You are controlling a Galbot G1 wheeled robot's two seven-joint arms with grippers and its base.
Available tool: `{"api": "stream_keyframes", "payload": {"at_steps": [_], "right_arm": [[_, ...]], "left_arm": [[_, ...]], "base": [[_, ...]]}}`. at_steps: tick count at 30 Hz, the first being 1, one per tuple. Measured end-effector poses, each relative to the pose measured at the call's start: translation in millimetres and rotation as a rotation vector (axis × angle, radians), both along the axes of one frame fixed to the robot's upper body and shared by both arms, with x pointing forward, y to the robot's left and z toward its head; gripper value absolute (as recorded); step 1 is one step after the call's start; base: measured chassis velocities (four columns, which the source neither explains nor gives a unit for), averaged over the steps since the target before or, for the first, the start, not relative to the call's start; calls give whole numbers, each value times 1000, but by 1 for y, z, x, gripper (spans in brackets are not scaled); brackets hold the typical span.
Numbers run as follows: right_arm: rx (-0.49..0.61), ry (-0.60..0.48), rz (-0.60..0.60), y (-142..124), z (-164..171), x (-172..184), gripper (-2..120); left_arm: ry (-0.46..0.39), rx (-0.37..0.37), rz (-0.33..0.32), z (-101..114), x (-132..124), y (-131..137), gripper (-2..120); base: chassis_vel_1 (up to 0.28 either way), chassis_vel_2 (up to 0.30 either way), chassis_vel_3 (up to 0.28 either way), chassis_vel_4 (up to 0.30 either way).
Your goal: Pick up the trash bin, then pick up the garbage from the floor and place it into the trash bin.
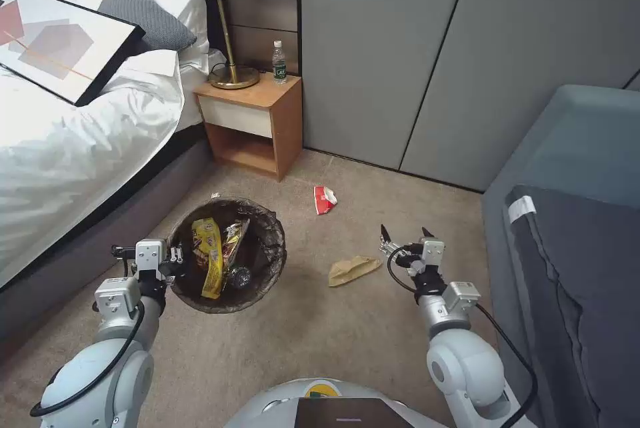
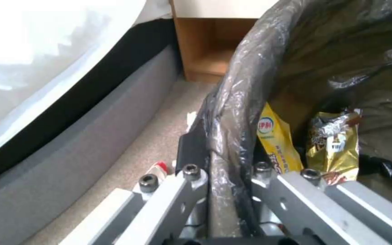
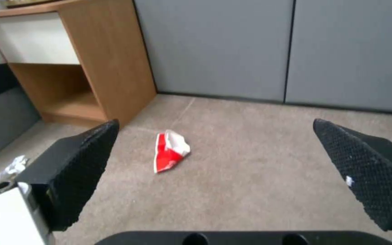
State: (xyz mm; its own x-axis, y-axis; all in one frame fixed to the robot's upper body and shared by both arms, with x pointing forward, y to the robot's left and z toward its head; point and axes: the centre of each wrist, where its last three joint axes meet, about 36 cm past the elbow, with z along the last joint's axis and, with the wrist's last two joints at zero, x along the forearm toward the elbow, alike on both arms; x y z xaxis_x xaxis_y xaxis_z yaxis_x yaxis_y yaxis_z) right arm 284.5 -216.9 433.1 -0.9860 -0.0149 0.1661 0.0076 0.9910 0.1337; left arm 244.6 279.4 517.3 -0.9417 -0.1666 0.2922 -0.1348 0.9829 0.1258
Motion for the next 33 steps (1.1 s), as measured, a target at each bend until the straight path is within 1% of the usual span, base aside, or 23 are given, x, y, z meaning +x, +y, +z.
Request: {"api": "stream_keyframes", "payload": {"at_steps": [2,5,7,9,10,11,15,19,20,25,31,33], "right_arm": [[17,16,-1,0,-1,3,100],[54,69,4,1,-7,11,100],[63,81,6,1,-9,13,100],[93,119,9,2,-13,19,100],[93,119,9,2,-13,19,100],[110,143,10,3,-17,23,100],[124,180,16,4,-25,32,100],[141,259,10,7,-45,51,100],[141,259,10,7,-45,51,100],[157,338,-23,16,-65,70,100],[186,384,-43,24,-72,84,100],[205,413,-60,31,-75,92,100]], "left_arm": [[0,0,0,0,0,0,4],[0,0,1,0,0,0,4],[0,0,0,0,0,0,4],[0,1,0,0,0,-1,4],[0,1,0,0,0,-1,4],[-1,1,1,0,0,-1,4],[0,2,2,0,-1,-1,4],[1,2,3,-1,-1,-1,4],[1,2,3,-1,-1,-1,4],[0,3,4,0,-1,-1,4],[0,3,5,0,-1,-1,4],[0,2,5,0,-1,-1,4]], "base": [[0,0,0,0],[0,0,0,0],[0,0,0,0],[0,0,0,0],[0,0,0,0],[0,0,0,0],[0,0,0,0],[0,0,0,0],[0,0,0,0],[0,0,0,0],[0,0,0,0],[0,0,0,0]]}}
